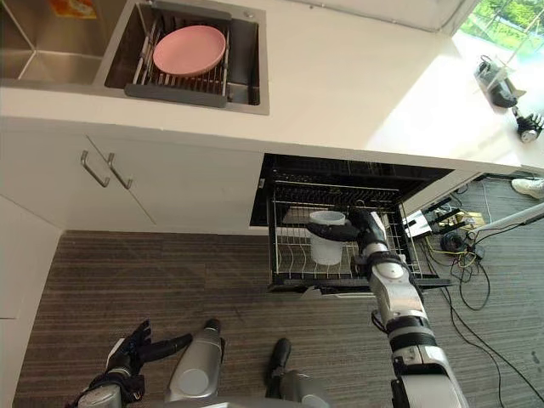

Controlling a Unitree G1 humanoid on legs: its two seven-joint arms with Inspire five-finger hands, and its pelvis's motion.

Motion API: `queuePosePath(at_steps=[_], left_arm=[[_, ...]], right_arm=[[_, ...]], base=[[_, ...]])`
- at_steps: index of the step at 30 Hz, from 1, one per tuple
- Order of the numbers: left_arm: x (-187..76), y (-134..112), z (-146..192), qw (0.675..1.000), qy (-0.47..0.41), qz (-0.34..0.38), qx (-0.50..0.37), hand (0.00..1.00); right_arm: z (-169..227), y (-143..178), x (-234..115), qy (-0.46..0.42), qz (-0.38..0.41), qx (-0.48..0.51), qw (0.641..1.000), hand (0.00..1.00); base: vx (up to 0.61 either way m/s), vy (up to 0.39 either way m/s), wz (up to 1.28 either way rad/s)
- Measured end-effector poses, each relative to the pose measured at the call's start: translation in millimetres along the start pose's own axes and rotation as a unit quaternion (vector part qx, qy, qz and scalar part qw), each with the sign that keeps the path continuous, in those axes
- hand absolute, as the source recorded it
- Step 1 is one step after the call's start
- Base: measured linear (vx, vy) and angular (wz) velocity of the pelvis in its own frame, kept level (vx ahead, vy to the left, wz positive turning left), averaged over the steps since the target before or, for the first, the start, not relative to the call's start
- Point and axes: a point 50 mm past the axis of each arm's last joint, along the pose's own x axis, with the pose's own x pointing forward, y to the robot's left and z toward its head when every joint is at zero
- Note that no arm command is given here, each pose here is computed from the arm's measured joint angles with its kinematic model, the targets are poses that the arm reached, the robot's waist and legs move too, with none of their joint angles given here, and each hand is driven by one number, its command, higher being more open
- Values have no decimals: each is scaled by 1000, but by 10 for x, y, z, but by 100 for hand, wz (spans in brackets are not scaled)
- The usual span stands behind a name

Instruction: Walk over to the sink, pick up the cup, carry it to the dishwasher, place the cup inside the dishwasher, then close the dishwasher door

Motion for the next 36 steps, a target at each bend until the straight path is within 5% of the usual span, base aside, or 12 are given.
queuePosePath(at_steps=[14, 31, 32, 36], left_arm=[[64, -341, 508, 994, -86, -62, -18, 100], [42, -564, 643, 988, -107, -110, -38, 100], [38, -572, 646, 987, -107, -111, -39, 100], [13, -582, 679, 986, -117, -113, -40, 100]], right_arm=[[365, 98, 126, -45, 6, 5, 999, 0], [542, -23, 288, -37, -17, 39, 998, 0], [545, -34, 286, -37, -14, 38, 998, 100], [552, -80, 281, -34, 2, 30, 999, 100]], base=[[-12, -9, 9], [19, -18, 6], [-30, -31, 3], [-26, -22, 2]])
